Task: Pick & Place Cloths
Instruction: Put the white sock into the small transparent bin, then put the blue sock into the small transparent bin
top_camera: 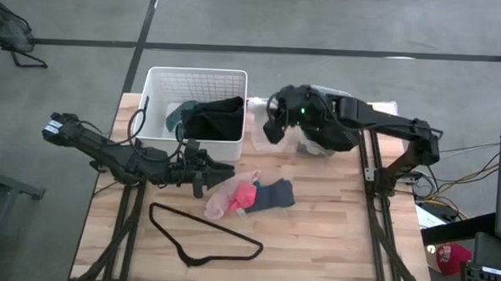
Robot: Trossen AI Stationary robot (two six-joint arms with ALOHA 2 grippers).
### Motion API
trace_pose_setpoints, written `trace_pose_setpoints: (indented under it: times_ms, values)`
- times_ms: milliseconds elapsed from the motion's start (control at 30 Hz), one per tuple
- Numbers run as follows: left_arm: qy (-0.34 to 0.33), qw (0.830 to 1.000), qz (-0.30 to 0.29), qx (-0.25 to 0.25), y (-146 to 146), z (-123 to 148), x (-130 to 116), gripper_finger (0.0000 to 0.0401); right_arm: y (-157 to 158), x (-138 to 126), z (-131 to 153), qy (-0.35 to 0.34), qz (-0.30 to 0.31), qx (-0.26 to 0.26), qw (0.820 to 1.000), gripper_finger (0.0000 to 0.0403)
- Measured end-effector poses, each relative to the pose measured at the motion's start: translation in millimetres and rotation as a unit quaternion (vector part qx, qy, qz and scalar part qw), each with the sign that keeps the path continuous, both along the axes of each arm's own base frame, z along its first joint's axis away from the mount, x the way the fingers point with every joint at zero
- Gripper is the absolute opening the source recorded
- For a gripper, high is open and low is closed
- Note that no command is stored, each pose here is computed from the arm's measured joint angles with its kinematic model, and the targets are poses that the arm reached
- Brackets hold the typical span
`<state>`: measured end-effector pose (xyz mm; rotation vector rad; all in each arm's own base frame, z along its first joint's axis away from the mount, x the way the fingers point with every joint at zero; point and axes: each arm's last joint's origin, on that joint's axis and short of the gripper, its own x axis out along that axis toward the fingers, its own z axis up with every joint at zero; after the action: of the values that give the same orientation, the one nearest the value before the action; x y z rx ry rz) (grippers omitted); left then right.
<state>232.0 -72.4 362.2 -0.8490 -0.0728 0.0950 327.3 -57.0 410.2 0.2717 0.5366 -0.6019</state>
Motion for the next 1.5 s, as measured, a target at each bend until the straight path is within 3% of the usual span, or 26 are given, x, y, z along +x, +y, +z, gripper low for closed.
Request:
trace_pose_setpoints:
  times_ms: [267,533,867,1000,1167,1500]
  values:
    - [-0.001,1.0,0.0,-0.01,0.0,0.0,0.0,0.0162,-46.1,-10.6,-3.8,0.025,-0.034,-0.016,0.999,0.0011]
    - [-0.001,1.0,-0.001,-0.014,0.0,0.0,0.0,0.0162,-80.3,-14.6,-38.3,0.04,-0.027,0.032,0.998,0.0011]
    - [-0.002,1.0,-0.001,-0.018,0.0,0.0,0.0,0.0162,-92.0,-17.4,-84.9,0.051,-0.063,0.09,0.993,0.0019]
    - [-0.002,1.0,-0.001,-0.018,0.0,0.0,0.0,0.0162,-90.6,-15.9,-99.8,0.046,-0.046,0.111,0.992,0.0023]
    - [-0.002,1.0,-0.001,-0.018,0.0,0.0,0.0,0.0162,-89.6,-18.5,-114.4,0.055,-0.068,0.137,0.987,0.0068]
    - [-0.001,1.0,0.001,-0.015,0.0,-0.1,0.1,0.0162,-85.5,-17.5,-113.9,0.032,-0.039,0.209,0.977,0.0199]
